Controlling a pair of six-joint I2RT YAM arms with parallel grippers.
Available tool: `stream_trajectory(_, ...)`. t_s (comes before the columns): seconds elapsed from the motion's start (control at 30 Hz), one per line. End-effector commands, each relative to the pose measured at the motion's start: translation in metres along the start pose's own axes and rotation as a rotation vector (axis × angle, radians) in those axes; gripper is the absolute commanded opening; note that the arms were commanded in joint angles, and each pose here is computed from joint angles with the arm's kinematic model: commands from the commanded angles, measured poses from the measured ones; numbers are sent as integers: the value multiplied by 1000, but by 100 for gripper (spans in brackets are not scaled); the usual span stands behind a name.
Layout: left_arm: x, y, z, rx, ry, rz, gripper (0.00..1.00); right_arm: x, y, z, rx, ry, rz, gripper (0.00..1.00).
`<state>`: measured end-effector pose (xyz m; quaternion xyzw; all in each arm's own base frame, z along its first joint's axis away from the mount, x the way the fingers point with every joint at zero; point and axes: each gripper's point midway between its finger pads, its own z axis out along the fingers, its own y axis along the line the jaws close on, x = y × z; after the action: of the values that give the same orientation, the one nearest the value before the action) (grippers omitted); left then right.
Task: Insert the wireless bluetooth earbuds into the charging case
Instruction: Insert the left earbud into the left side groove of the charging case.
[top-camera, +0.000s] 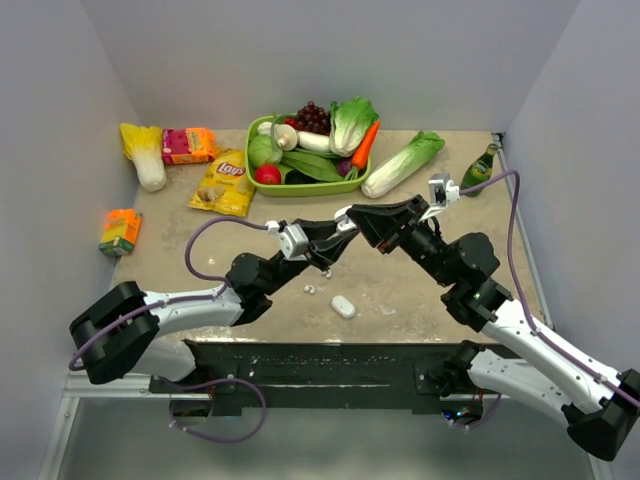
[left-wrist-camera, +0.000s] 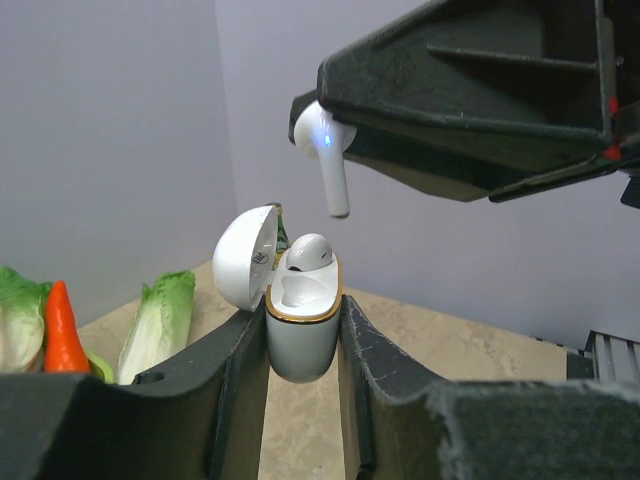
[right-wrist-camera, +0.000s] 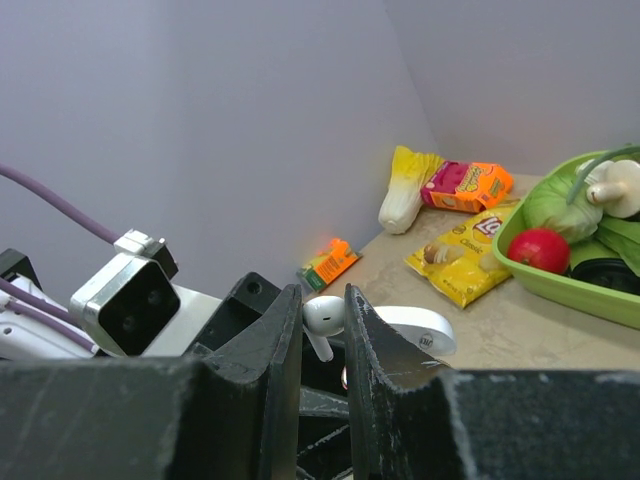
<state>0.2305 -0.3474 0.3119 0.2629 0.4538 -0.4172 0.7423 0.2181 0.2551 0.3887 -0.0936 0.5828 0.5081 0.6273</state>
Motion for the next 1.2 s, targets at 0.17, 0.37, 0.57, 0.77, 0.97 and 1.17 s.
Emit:
stream_trajectory(0.17, -151, -5, -4, 26, -563, 26, 0, -26, 10, 4, -22, -70, -60, 0)
stream_trajectory(0.37, -150, -8, 0, 40, -558, 8, 0, -22, 5, 5, -5, -63, -71, 0)
stream_trajectory(0.57, -150, -7, 5, 41, -544, -12, 0, -17, -3, 8, 22, -55, -82, 0)
stream_trajectory(0.77, -150, -8, 7, 45, -534, -26, 0, -15, -6, 10, 32, -54, -84, 0)
stream_trajectory(0.97, -149, -7, 11, 41, -518, -46, 0, -15, -5, 12, 26, -58, -80, 0)
stream_trajectory(1.17, -147, -7, 13, 43, -513, -52, 0, -11, -5, 13, 22, -47, -80, 0)
